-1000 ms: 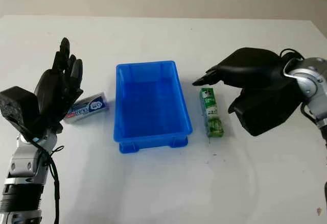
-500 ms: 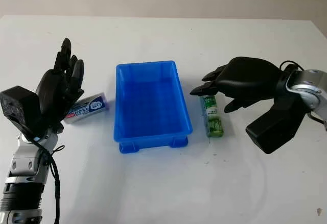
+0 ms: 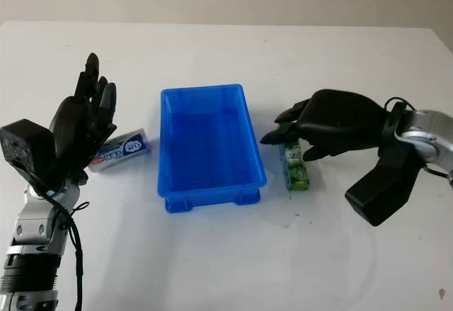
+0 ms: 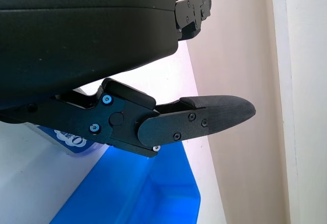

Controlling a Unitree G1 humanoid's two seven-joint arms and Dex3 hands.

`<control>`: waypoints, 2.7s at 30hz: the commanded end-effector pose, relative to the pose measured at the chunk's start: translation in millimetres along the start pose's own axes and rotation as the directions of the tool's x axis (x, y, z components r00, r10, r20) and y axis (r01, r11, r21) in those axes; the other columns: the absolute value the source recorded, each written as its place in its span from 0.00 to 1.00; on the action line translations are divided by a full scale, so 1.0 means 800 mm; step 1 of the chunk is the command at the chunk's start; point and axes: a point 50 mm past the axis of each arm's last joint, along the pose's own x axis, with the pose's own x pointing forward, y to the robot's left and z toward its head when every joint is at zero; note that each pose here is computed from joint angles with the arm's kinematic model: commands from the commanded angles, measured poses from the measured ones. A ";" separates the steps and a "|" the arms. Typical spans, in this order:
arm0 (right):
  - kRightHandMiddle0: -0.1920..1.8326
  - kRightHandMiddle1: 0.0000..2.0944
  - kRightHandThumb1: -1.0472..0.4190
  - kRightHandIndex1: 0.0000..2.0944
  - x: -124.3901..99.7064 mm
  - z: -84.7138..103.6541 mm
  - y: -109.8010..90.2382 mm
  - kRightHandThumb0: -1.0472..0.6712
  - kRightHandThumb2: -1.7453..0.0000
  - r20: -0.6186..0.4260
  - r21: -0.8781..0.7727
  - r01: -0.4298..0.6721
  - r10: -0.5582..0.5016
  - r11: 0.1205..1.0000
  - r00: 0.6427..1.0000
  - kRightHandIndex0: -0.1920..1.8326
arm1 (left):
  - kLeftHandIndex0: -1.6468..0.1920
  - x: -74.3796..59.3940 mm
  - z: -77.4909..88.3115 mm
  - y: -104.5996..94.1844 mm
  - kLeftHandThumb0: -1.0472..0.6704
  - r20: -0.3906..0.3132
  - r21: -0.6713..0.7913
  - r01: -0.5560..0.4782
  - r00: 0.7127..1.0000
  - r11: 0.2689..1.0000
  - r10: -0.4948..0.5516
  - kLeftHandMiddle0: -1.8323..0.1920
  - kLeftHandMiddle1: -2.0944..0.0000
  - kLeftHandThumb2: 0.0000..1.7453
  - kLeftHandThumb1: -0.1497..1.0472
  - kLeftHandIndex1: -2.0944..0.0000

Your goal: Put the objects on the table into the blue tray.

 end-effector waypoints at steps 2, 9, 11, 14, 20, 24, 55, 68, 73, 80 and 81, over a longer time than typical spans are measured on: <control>0.36 0.04 0.07 0.04 -0.003 0.002 0.005 0.51 0.97 0.013 -0.003 -0.023 0.023 1.000 1.000 0.36 | 1.00 0.003 0.010 0.002 0.15 0.033 0.010 0.006 0.999 1.000 -0.007 1.00 1.00 0.33 1.00 1.00; 0.37 0.05 0.07 0.05 0.000 0.008 0.013 0.49 0.97 0.044 0.026 -0.002 0.001 1.000 0.999 0.39 | 1.00 0.003 0.010 0.002 0.14 0.030 0.008 0.004 1.000 1.000 -0.004 1.00 1.00 0.33 1.00 1.00; 0.38 0.05 0.07 0.05 0.000 0.009 0.015 0.49 0.97 0.051 0.023 -0.010 0.009 1.000 0.999 0.39 | 1.00 0.002 0.010 0.002 0.14 0.032 0.009 0.005 0.999 1.000 -0.006 1.00 1.00 0.33 1.00 1.00; 0.38 0.05 0.07 0.05 0.000 0.010 0.019 0.49 0.97 0.051 0.007 -0.036 0.036 0.999 0.998 0.39 | 1.00 0.002 0.010 0.003 0.15 0.031 0.012 0.007 0.999 1.000 -0.008 1.00 1.00 0.33 1.00 1.00; 0.38 0.05 0.07 0.04 -0.001 0.009 0.022 0.49 0.97 0.049 -0.023 -0.083 0.084 0.996 0.995 0.38 | 1.00 0.001 0.010 0.002 0.15 0.030 0.002 0.003 1.000 1.000 -0.003 1.00 1.00 0.33 1.00 1.00; 0.37 0.05 0.08 0.04 -0.001 0.009 0.024 0.50 0.97 0.049 -0.051 -0.088 0.091 0.995 0.995 0.37 | 1.00 0.002 0.010 0.001 0.14 0.025 0.011 0.001 1.000 1.000 -0.001 1.00 1.00 0.33 1.00 1.00; 0.18 0.02 0.02 0.03 0.003 -0.005 -0.006 0.50 0.97 0.042 -0.334 -0.084 0.104 0.939 0.994 0.18 | 1.00 0.003 0.009 -0.004 0.14 0.020 0.025 -0.002 1.000 1.000 0.002 1.00 1.00 0.33 1.00 1.00; 0.21 0.03 0.06 0.03 0.011 0.002 0.009 0.42 0.97 0.087 -0.313 -0.091 0.124 0.946 0.988 0.22 | 1.00 0.001 0.009 -0.001 0.13 0.025 0.017 -0.009 1.000 1.000 0.008 1.00 1.00 0.32 1.00 1.00; 0.23 0.04 0.07 0.04 0.012 0.005 0.011 0.45 0.97 0.090 -0.303 -0.118 0.152 0.946 0.984 0.24 | 1.00 0.002 0.010 -0.001 0.14 0.028 0.015 -0.003 1.000 1.000 0.003 1.00 1.00 0.32 1.00 1.00; 0.42 0.18 0.11 0.22 0.016 0.010 0.019 0.45 0.97 0.131 -0.248 -0.039 0.073 0.968 0.989 0.41 | 1.00 0.002 0.011 0.000 0.13 0.025 0.021 -0.004 1.000 1.000 0.004 1.00 1.00 0.32 1.00 1.00; 0.41 0.36 0.10 0.53 0.016 0.011 0.020 0.44 0.97 0.138 -0.250 -0.022 0.058 0.968 0.989 0.32 | 1.00 0.002 0.011 0.000 0.13 0.025 0.021 -0.004 1.000 1.000 0.003 1.00 1.00 0.32 1.00 1.00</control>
